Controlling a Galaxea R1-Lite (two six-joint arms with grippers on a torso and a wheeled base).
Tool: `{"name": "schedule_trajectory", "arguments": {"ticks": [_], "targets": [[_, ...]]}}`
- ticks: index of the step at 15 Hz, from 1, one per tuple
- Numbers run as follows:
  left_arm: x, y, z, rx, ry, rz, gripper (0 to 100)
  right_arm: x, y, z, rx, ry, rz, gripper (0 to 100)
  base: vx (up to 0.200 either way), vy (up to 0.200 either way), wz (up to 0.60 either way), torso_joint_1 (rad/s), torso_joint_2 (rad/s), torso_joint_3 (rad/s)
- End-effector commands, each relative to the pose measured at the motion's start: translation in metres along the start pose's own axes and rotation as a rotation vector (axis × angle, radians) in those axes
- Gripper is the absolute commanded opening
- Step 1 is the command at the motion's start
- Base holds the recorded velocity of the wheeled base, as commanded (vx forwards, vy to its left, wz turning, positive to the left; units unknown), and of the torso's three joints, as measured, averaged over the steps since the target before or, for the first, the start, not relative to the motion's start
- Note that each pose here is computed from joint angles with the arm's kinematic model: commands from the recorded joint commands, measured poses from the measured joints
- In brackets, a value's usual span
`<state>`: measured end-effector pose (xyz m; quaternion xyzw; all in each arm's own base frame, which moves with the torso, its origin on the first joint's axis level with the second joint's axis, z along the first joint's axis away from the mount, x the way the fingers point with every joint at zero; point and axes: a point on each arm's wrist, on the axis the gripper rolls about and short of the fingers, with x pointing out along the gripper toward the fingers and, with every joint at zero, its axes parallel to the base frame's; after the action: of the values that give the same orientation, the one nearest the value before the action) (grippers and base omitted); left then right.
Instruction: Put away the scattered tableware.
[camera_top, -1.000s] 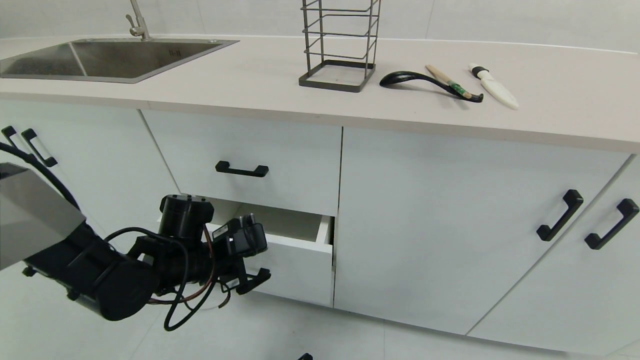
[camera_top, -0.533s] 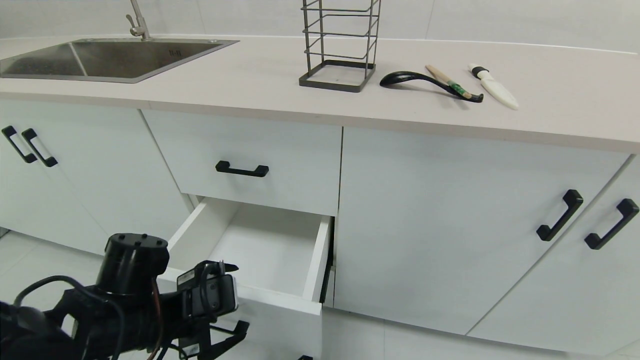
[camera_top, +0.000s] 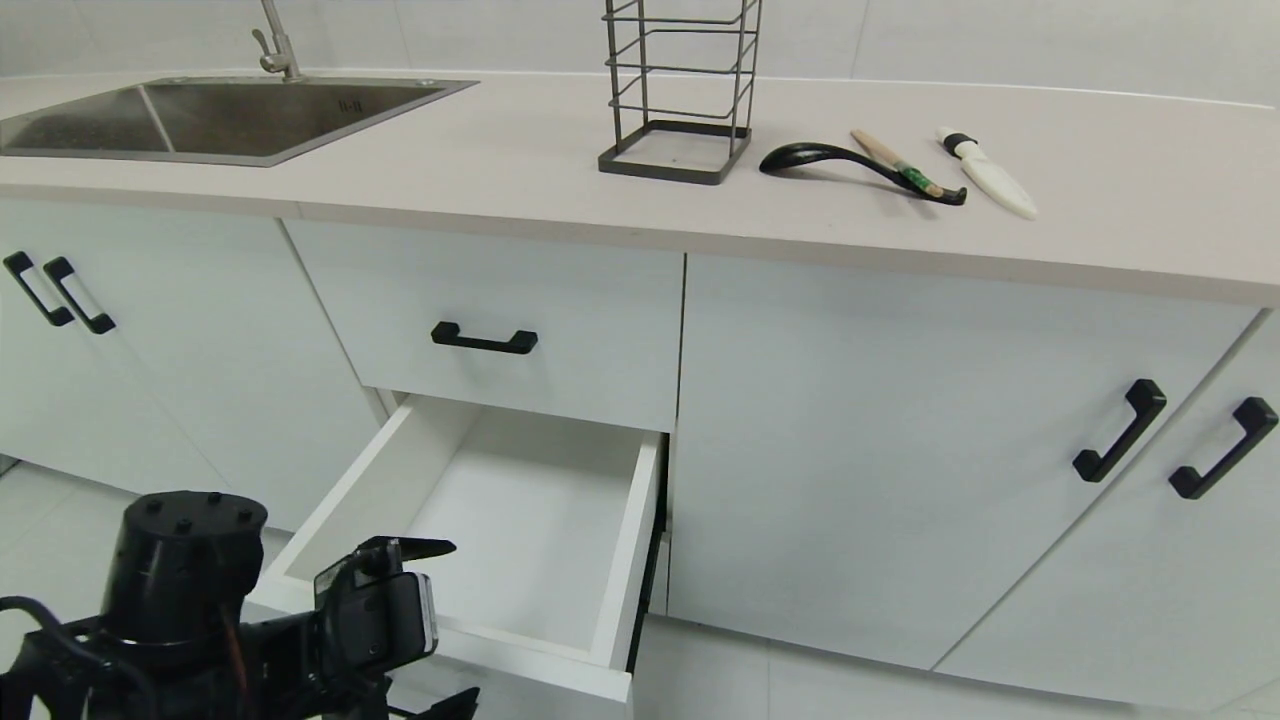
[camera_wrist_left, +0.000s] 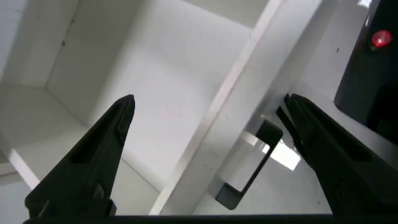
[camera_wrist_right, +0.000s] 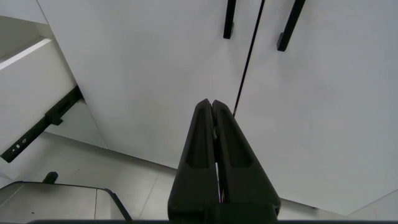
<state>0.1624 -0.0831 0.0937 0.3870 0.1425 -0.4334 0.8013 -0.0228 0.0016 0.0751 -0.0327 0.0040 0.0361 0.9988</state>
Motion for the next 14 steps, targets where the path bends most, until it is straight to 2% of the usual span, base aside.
{"name": "schedule_trajectory", "arguments": {"ticks": [1, 2, 3, 4, 5, 6, 7, 8, 9, 10, 11, 12, 13, 14], "targets": [[-0.019, -0.006, 0.024, -0.047, -0.135, 0.027, 100, 0.000, 0.000, 0.000, 0.000, 0.000, 0.000, 0, 0.000, 0.000, 0.00, 0.000, 0.00, 0.000], [-0.033, -0.008, 0.038, -0.185, -0.229, 0.036, 100, 0.000, 0.000, 0.000, 0.000, 0.000, 0.000, 0, 0.000, 0.000, 0.00, 0.000, 0.00, 0.000], [-0.041, -0.007, 0.044, -0.277, -0.269, 0.051, 100, 0.000, 0.000, 0.000, 0.000, 0.000, 0.000, 0, 0.000, 0.000, 0.00, 0.000, 0.00, 0.000], [-0.052, -0.002, 0.048, -0.436, -0.310, 0.090, 100, 0.000, 0.000, 0.000, 0.000, 0.000, 0.000, 0, 0.000, 0.000, 0.00, 0.000, 0.00, 0.000], [-0.054, 0.001, 0.048, -0.500, -0.315, 0.101, 100, 0.000, 0.000, 0.000, 0.000, 0.000, 0.000, 0, 0.000, 0.000, 0.00, 0.000, 0.00, 0.000], [-0.055, 0.013, 0.046, -0.685, -0.330, 0.129, 100, 0.000, 0.000, 0.000, 0.000, 0.000, 0.000, 0, 0.000, 0.000, 0.00, 0.000, 0.00, 0.000], [-0.055, 0.023, 0.048, -0.771, -0.355, 0.122, 100, 0.000, 0.000, 0.000, 0.000, 0.000, 0.002, 0, 0.000, 0.000, 0.00, 0.000, 0.00, 0.000], [-0.049, 0.042, 0.048, -0.881, -0.383, 0.096, 100, 0.000, 0.000, 0.000, 0.000, 0.000, 0.000, 0, 0.000, 0.000, 0.00, 0.000, 0.00, 0.000], [-0.043, 0.052, 0.043, -0.888, -0.376, 0.101, 100, 0.000, 0.000, 0.000, 0.000, 0.000, 0.000, 0, 0.000, 0.000, 0.00, 0.000, 0.00, 0.000], [-0.039, 0.053, 0.039, -0.864, -0.365, 0.115, 100, 0.000, 0.000, 0.000, 0.000, 0.000, 0.002, 0, 0.000, 0.000, 0.00, 0.000, 0.00, 0.000], [-0.037, 0.052, 0.033, -0.809, -0.342, 0.145, 100, 0.000, 0.000, 0.000, 0.000, 0.000, 0.000, 0, 0.000, 0.000, 0.00, 0.000, 0.00, 0.000], [-0.041, 0.053, 0.024, -0.751, -0.319, 0.217, 100, 0.000, 0.000, 0.000, 0.000, 0.000, 0.000, 0, 0.000, 0.000, 0.00, 0.000, 0.00, 0.000], [-0.049, 0.054, 0.021, -0.692, -0.328, 0.284, 100, 0.000, 0.000, 0.000, 0.000, 0.000, 0.000, 0, 0.000, 0.000, 0.00, 0.000, 0.00, 0.000], [-0.062, 0.059, 0.021, -0.657, -0.367, 0.377, 100, 0.000, 0.000, 0.000, 0.000, 0.000, 0.000, 0, 0.000, 0.000, 0.00, 0.000, 0.00, 0.000]]}}
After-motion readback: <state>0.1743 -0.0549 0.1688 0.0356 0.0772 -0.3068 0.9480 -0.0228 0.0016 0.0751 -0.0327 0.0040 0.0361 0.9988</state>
